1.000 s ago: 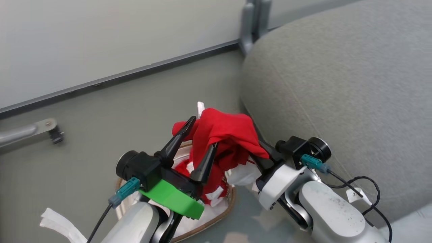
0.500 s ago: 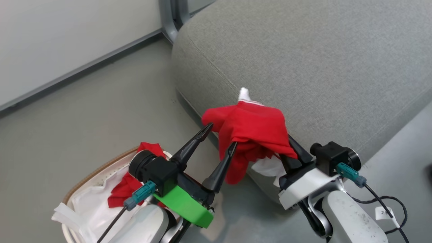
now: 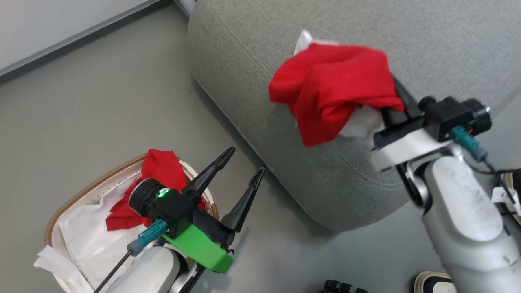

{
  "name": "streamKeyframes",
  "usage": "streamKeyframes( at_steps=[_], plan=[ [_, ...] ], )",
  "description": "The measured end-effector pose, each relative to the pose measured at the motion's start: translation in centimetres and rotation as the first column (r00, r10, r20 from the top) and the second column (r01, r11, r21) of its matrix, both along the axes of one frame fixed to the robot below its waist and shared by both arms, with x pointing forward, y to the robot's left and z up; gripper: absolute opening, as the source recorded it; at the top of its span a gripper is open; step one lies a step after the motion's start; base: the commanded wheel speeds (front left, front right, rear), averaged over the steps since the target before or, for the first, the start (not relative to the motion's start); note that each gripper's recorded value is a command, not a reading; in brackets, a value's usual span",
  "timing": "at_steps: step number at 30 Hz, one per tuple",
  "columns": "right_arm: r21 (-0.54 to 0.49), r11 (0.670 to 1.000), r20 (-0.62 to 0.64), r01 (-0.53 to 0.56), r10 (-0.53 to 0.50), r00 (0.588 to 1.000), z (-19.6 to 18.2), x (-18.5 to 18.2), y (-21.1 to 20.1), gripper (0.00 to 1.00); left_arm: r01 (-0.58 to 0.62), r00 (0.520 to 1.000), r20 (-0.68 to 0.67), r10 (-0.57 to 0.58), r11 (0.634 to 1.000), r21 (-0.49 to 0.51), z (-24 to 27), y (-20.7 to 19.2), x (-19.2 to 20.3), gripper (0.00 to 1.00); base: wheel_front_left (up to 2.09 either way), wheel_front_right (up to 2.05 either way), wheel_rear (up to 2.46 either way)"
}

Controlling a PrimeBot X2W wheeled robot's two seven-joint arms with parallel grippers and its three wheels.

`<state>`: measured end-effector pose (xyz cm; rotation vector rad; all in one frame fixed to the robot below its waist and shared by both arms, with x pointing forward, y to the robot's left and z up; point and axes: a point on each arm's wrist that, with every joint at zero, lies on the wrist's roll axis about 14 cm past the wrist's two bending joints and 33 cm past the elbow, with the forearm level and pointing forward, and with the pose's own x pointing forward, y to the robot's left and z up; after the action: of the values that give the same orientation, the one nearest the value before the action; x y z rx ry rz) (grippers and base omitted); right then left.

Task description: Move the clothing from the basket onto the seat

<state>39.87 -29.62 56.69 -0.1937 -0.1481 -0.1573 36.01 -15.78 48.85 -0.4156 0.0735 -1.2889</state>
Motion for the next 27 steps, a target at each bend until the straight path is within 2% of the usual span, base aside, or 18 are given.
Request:
streamKeyframes(
  at_steps=[5, 10, 19, 23, 25, 26, 27],
  plan=[
    [-0.134, 0.991, 0.018, 0.029, -0.027, 0.999, 2.6, 3.7, -2.9, 0.0, -0.021, 0.999, -0.024, 0.021, 1.0, 0.018, -1.8, 1.3, 1.2, 1.0, 0.0, 0.0, 0.0],
    [-0.217, 0.974, -0.048, 0.069, -0.081, 0.996, 1.7, 6.6, -6.0, 0.0, -0.048, 0.999, -0.019, 0.048, 0.998, 0.038, -3.3, 2.7, 2.8, 1.0, 0.0, 0.0, 0.0],
    [-0.205, 0.956, -0.077, 0.21, -0.23, 0.97, 0.0, 10.5, -11.4, 0.0, -0.131, 0.99, -0.046, 0.135, 0.988, 0.083, -6.5, 5.9, 5.9, 1.0, 0.0, 0.0, 0.0],
    [-0.199, 0.95, -0.141, 0.239, -0.269, 0.953, -3.0, 11.3, -12.3, 0.0, -0.174, 0.981, -0.065, 0.181, 0.979, 0.111, -7.9, 7.5, 7.0, 1.0, 0.0, 0.0, 0.0],
    [-0.182, 0.949, -0.167, 0.256, -0.287, 0.943, -4.7, 11.7, -12.4, 0.35, -0.195, 0.976, -0.076, 0.205, 0.972, 0.128, -8.7, 8.3, 7.3, 1.0, 0.0, 0.0, 0.0],
    [-0.168, 0.949, -0.18, 0.265, -0.294, 0.939, -5.4, 11.7, -12.5, 0.85, -0.202, 0.974, -0.081, 0.214, 0.97, 0.136, -9.0, 8.6, 7.4, 1.0, 0.0, 0.0, 0.0],
    [-0.146, 0.951, -0.204, 0.272, -0.298, 0.932, -6.7, 11.7, -12.3, 1.0, -0.211, 0.971, -0.086, 0.224, 0.967, 0.145, -9.3, 8.9, 7.6, 1.0, 0.0, 0.0, 0.0]
  ],
)
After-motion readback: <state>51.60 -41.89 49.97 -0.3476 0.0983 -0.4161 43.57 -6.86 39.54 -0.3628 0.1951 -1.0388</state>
